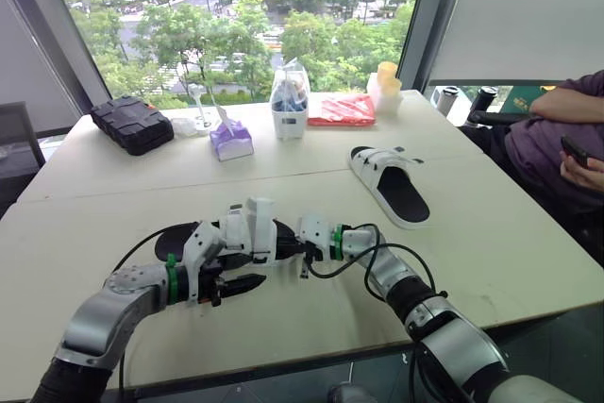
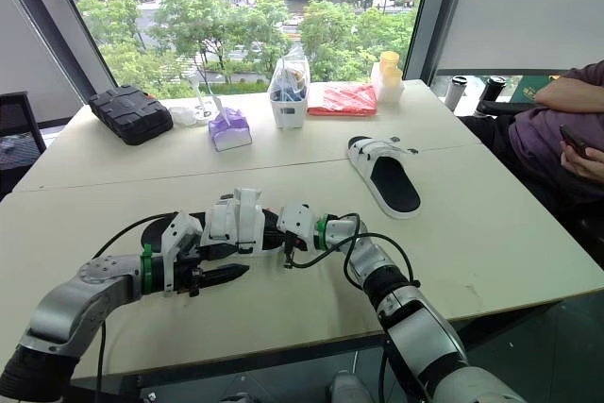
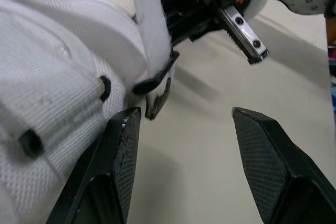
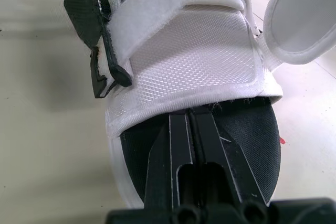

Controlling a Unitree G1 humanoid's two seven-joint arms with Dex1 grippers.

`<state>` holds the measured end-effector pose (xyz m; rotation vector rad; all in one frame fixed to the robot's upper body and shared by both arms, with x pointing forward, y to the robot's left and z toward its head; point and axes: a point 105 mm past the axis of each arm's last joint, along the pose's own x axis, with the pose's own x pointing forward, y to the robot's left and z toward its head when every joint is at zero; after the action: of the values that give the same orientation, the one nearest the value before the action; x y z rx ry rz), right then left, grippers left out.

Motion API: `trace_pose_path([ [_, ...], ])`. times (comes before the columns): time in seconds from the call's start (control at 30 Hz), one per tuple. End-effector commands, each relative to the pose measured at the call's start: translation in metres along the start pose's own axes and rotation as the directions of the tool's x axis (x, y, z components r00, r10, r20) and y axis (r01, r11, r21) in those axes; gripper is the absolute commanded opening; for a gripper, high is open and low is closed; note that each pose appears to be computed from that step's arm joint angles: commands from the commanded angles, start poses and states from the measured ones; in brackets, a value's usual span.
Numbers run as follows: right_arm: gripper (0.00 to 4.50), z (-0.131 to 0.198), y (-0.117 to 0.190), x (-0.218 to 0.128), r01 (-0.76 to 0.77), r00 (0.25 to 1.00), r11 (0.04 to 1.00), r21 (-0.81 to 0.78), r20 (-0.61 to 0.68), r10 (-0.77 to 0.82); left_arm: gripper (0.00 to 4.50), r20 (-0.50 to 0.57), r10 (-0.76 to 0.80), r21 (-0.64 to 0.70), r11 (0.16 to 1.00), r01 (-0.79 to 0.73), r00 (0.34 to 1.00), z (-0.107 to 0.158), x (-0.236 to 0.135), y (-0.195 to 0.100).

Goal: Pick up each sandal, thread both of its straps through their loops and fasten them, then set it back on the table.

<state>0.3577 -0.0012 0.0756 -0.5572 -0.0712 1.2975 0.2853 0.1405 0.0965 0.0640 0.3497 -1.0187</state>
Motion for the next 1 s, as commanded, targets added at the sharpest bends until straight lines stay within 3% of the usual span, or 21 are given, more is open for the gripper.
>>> trace_pose_path([
  [0.03,0.0,-0.051,0.035,-0.005,-0.076,0.979,0.99,0.116,-0.179,0.096,2.82,0.033,0.018,0.046,0.999,-0.019,0.999,0.013,0.004,0.006],
  [0.1,0.0,-0.051,0.035,-0.005,-0.073,0.979,0.99,0.117,-0.179,0.093,2.82,0.035,-0.001,0.043,0.999,-0.001,0.999,0.014,0.006,0.004],
  [0.2,0.0,-0.051,0.034,-0.005,-0.069,0.98,0.991,0.117,-0.179,0.09,2.02,0.035,-0.003,0.034,0.999,0.001,0.999,0.014,0.01,0.005],
  [0.33,0.0,-0.052,0.035,-0.006,-0.067,0.98,0.991,0.117,-0.181,0.087,0.03,0.035,0.006,0.013,1.0,-0.006,0.999,0.011,0.012,0.007],
  [0.53,0.0,-0.053,0.036,-0.007,-0.064,0.98,0.991,0.117,-0.181,0.085,0.03,-0.04,-0.138,-0.04,0.99,0.136,0.99,-0.002,0.002,-0.017],
  [0.77,0.0,-0.055,0.036,-0.008,-0.062,0.979,0.991,0.115,-0.185,0.083,0.03,-0.103,-0.382,-0.15,0.919,0.365,0.918,0.0,-0.035,-0.06],
  [0.9,0.0,-0.055,0.035,-0.008,-0.056,0.979,0.992,0.117,-0.187,0.077,0.03,-0.007,-0.449,-0.198,0.876,0.439,0.893,0.02,-0.042,-0.073],
  [1.0,0.0,-0.056,0.035,-0.009,-0.058,0.978,0.991,0.117,-0.191,0.08,0.03,0.123,-0.414,-0.178,0.885,0.43,0.902,0.051,-0.039,-0.062],
])
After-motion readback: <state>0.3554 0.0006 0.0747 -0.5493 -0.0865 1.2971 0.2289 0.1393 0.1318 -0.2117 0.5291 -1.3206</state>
